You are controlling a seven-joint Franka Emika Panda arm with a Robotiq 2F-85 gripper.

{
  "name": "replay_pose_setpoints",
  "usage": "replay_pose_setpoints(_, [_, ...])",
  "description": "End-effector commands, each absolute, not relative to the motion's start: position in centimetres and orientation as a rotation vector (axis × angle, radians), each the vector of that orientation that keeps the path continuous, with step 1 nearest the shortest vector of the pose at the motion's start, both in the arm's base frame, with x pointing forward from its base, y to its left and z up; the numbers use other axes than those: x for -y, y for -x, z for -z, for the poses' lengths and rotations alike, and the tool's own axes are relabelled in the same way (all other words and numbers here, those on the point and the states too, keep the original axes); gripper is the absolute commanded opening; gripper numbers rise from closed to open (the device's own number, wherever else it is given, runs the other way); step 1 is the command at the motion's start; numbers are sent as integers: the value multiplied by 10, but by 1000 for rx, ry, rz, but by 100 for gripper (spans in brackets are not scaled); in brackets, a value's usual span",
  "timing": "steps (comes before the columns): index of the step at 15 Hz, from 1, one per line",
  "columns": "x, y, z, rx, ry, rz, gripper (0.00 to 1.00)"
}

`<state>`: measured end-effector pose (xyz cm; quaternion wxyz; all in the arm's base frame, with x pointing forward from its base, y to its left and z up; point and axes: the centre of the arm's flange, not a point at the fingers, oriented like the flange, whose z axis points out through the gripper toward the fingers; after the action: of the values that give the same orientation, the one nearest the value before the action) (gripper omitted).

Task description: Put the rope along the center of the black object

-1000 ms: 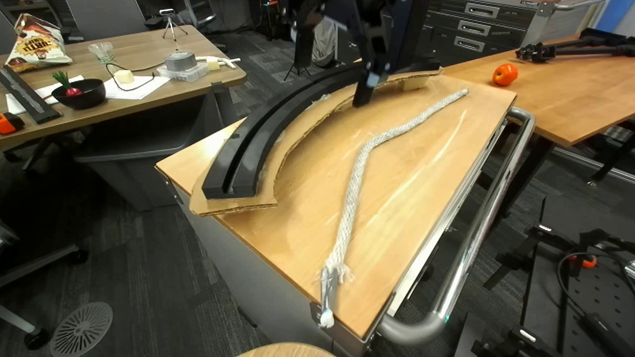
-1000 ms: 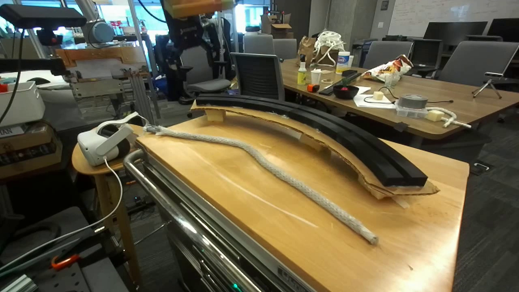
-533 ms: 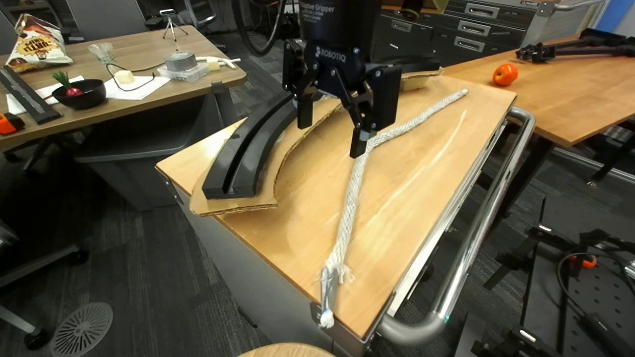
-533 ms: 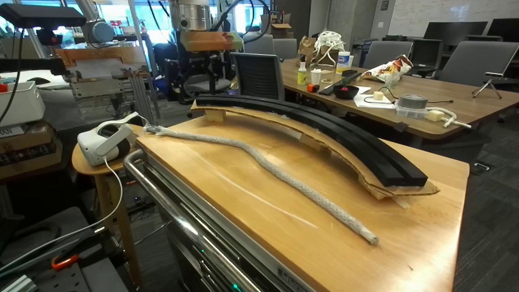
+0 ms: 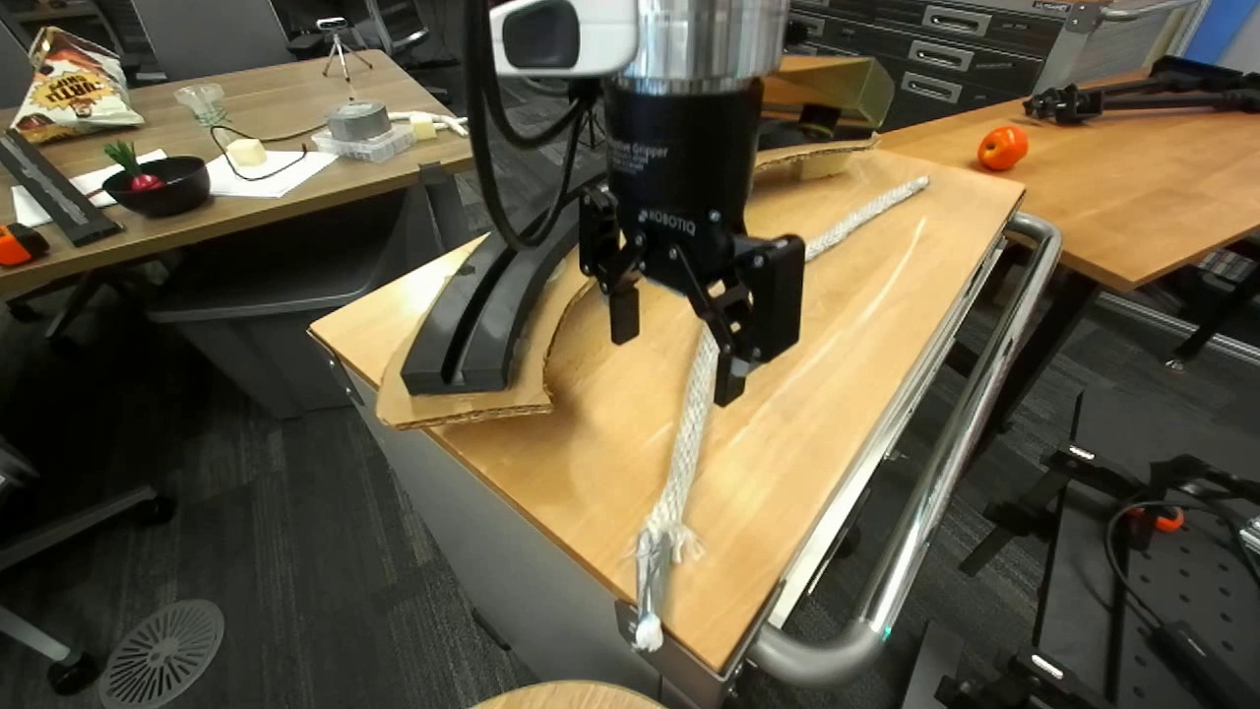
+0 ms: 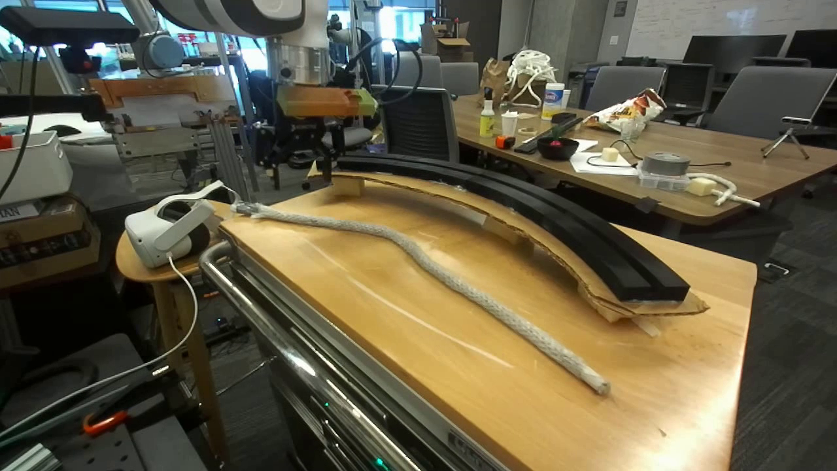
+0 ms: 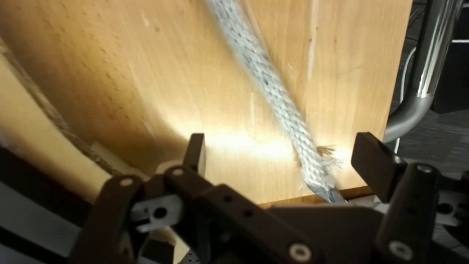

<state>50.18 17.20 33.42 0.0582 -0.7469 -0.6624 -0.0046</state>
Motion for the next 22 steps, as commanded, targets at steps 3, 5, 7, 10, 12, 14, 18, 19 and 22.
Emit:
replay_pose_setpoints(3, [-203, -498, -285, 2018, 2214, 37, 100])
replay_pose_setpoints(5, [-208, -497, -272, 2024, 2183, 25, 100])
replay_pose_setpoints(7, [-209, -499, -259, 2020, 2176, 25, 87])
replay_pose_setpoints(10, [-209, -501, -258, 2024, 2157, 40, 59])
replay_pose_setpoints(12, [-209, -497, -264, 2027, 2125, 45, 44])
replay_pose_setpoints(14, [-208, -494, -268, 2030, 2099, 56, 28])
replay_pose_setpoints(18, [-202, -490, -277, 2041, 2111, 72, 1])
replay_pose_setpoints(19, [-197, -489, -282, 2043, 2134, 90, 0])
replay_pose_setpoints(22, [-183, -482, -306, 2053, 2210, 196, 0])
